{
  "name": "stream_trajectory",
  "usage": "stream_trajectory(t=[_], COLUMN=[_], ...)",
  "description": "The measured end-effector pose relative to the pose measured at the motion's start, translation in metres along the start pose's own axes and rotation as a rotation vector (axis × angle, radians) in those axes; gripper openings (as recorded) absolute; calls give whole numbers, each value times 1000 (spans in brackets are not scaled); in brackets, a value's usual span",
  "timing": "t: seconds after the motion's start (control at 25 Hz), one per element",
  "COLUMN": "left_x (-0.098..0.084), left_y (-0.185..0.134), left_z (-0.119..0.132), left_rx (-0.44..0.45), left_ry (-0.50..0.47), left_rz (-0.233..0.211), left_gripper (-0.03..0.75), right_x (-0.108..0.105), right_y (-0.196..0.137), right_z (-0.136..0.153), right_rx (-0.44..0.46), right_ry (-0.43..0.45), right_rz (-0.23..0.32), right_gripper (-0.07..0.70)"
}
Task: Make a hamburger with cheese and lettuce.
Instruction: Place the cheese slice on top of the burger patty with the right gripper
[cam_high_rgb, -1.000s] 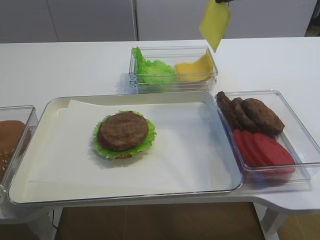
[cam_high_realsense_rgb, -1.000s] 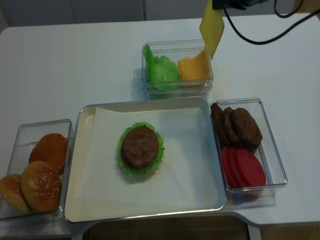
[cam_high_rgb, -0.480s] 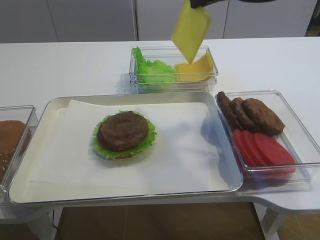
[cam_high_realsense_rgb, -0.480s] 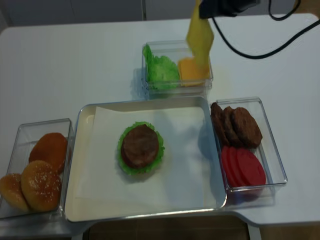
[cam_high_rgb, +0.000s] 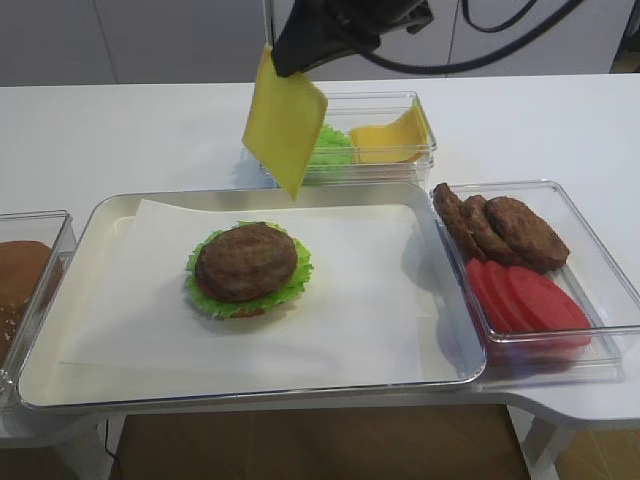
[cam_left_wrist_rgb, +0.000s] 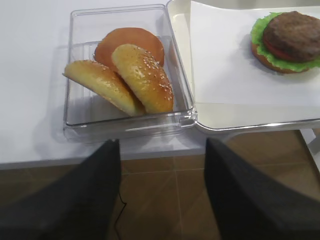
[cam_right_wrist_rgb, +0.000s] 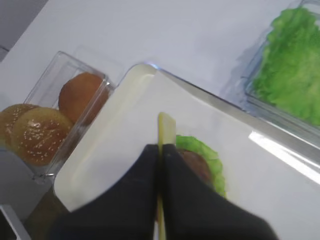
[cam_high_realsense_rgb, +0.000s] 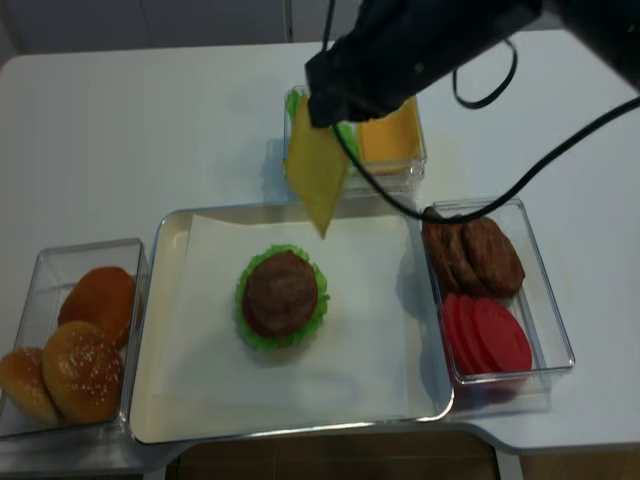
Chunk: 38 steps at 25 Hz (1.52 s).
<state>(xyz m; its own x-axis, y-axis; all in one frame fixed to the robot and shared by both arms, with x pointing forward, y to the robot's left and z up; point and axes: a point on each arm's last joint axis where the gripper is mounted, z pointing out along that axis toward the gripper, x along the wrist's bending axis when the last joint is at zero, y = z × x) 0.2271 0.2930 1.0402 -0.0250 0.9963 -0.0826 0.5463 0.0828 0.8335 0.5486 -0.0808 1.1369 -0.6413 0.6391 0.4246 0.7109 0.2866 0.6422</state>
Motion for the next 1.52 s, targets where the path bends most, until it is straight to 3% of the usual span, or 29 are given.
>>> stream_trajectory(t=[0.32, 0.68, 1.16, 1.52], left_x=[0, 0, 0, 0], left_y=[0, 0, 0, 0], left_z=[0, 0, 0, 0], left_rx=[0, 0, 0, 0], left_ry=[0, 0, 0, 0], left_rz=[0, 0, 0, 0], left_gripper=[403, 403, 403, 403], right_x=[41, 64, 55, 50], right_y=[-14, -24, -48, -51], right_z=[20, 39, 63, 74], right_rx=[66, 117, 222, 245], right_ry=[52, 96, 84, 85], right_rz=[-104, -150, -134, -145], right_gripper=[3, 3, 3, 3])
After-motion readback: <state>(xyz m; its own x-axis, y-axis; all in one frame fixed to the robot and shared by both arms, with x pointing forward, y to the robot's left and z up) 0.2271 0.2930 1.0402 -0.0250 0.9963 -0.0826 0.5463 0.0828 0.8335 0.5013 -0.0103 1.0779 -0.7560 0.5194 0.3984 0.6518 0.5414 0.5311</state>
